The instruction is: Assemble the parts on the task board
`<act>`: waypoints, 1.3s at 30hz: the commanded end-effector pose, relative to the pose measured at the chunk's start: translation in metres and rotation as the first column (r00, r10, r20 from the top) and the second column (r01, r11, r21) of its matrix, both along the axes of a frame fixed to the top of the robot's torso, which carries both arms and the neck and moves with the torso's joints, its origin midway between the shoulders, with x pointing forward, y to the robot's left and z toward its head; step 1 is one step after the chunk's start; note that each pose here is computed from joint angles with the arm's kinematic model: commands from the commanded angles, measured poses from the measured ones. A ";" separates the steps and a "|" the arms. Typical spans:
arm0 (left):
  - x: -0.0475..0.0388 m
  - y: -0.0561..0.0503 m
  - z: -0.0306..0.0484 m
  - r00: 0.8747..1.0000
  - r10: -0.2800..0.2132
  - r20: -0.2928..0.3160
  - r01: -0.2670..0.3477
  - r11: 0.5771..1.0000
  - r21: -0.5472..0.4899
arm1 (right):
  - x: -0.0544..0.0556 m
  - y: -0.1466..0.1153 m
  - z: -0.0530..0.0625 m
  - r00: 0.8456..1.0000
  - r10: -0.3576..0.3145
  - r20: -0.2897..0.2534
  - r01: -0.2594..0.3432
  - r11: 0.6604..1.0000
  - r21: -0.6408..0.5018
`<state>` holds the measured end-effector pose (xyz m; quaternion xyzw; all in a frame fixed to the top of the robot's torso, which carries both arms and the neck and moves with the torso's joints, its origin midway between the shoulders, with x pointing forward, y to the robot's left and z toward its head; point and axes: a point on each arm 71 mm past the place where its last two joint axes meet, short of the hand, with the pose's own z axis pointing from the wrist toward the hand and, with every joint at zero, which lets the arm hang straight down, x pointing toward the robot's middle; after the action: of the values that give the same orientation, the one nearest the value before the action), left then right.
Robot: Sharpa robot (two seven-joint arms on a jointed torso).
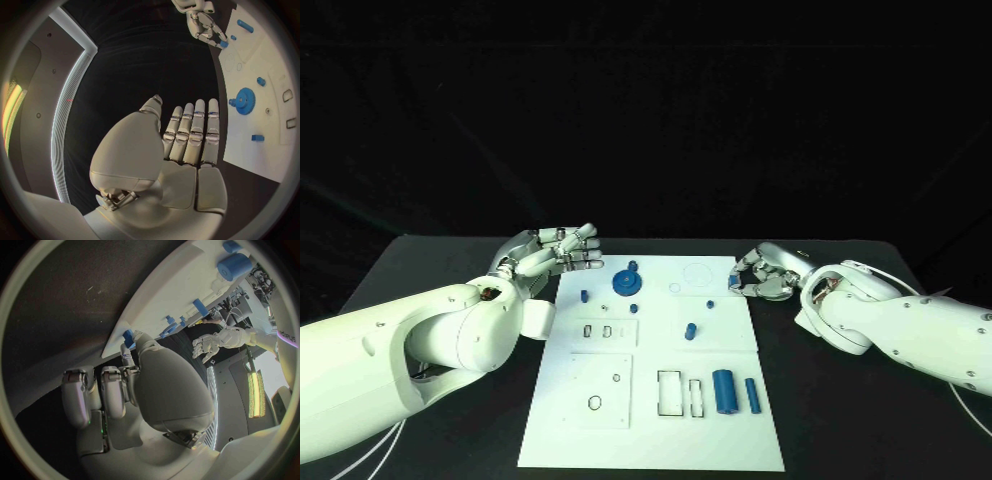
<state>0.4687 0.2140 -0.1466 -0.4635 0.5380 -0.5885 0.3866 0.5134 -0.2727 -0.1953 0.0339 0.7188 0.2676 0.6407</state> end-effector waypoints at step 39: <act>-0.0005 -0.001 0.0004 1.000 -0.021 -0.003 0.021 1.000 -0.008 | 0.002 0.007 -0.001 1.000 -0.009 0.005 0.009 1.000 -0.021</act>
<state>0.4688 0.2153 -0.1470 -0.4647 0.5396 -0.5868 0.3854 0.5157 -0.2667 -0.1960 0.0342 0.7189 0.2603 0.6436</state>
